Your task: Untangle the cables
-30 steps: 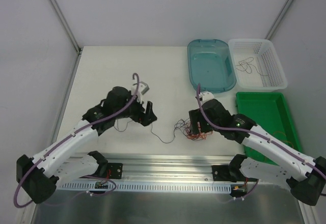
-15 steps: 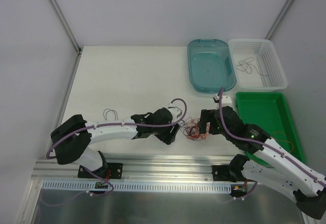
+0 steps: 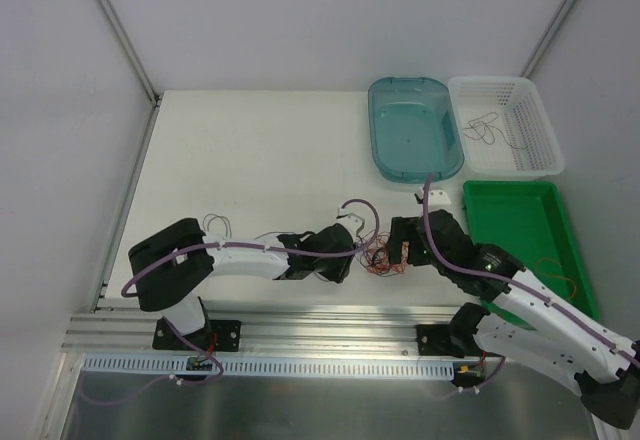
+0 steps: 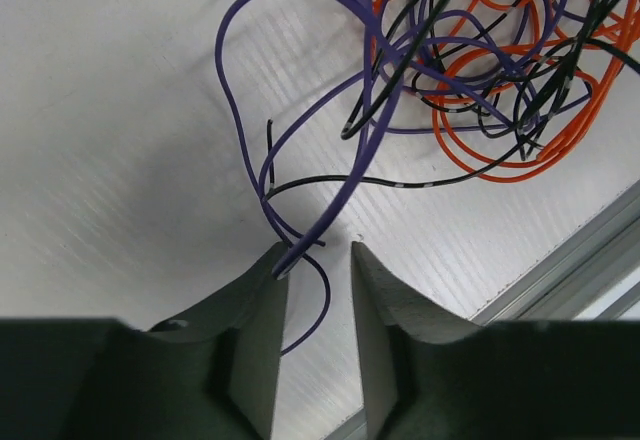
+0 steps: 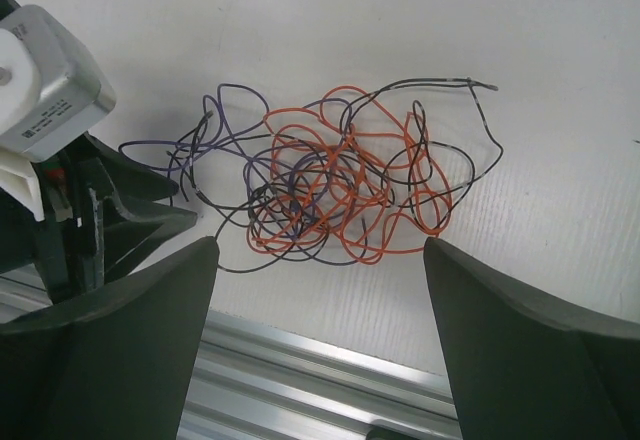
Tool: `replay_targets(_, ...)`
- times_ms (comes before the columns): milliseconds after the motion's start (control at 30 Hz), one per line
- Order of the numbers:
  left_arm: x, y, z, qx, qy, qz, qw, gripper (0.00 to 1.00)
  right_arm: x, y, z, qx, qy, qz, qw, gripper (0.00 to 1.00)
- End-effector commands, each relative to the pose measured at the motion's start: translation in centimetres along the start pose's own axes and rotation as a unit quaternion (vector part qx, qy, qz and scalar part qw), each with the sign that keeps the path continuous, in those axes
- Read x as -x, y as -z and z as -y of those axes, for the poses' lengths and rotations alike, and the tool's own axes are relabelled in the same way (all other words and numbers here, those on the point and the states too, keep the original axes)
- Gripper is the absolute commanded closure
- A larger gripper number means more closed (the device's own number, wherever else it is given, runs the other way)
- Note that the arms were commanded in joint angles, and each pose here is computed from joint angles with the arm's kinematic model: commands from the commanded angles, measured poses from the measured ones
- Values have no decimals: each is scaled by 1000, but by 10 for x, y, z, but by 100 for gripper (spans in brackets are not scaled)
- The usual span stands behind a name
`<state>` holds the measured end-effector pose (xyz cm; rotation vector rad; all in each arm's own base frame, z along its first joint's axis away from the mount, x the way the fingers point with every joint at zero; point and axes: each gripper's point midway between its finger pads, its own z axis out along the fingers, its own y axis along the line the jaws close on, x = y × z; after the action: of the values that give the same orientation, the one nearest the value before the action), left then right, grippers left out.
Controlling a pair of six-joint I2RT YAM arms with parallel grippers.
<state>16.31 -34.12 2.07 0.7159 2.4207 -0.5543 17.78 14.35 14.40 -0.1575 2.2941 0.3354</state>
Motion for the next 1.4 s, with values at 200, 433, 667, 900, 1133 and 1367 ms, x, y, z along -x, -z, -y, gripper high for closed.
replay_targets(200, 19, 11, 14, -22, 18, 36, 999, 100, -2, -20, -31, 54, -18, -16, 998, 10)
replay_targets(433, 28, 39, 28, -67, 23, 49, 996, 100, -23, -48, -56, 85, -34, -70, 993, 6)
replay_targets(667, 40, 68, 27, -71, 19, 69, 995, 100, -54, -86, -50, 36, -59, -140, 988, 18)
replay_targets(900, 47, 100, -6, -41, 41, 88, 994, 100, -64, -92, -24, 3, -114, -163, 980, 99)
replay_targets(1133, 50, 138, -60, -2, 112, 110, 988, 100, -49, -72, 20, -52, -137, -121, 982, 99)
replay_targets(1367, 67, 200, -140, 114, 183, 185, 959, 100, -20, -43, 27, -37, -119, -85, 989, 98)
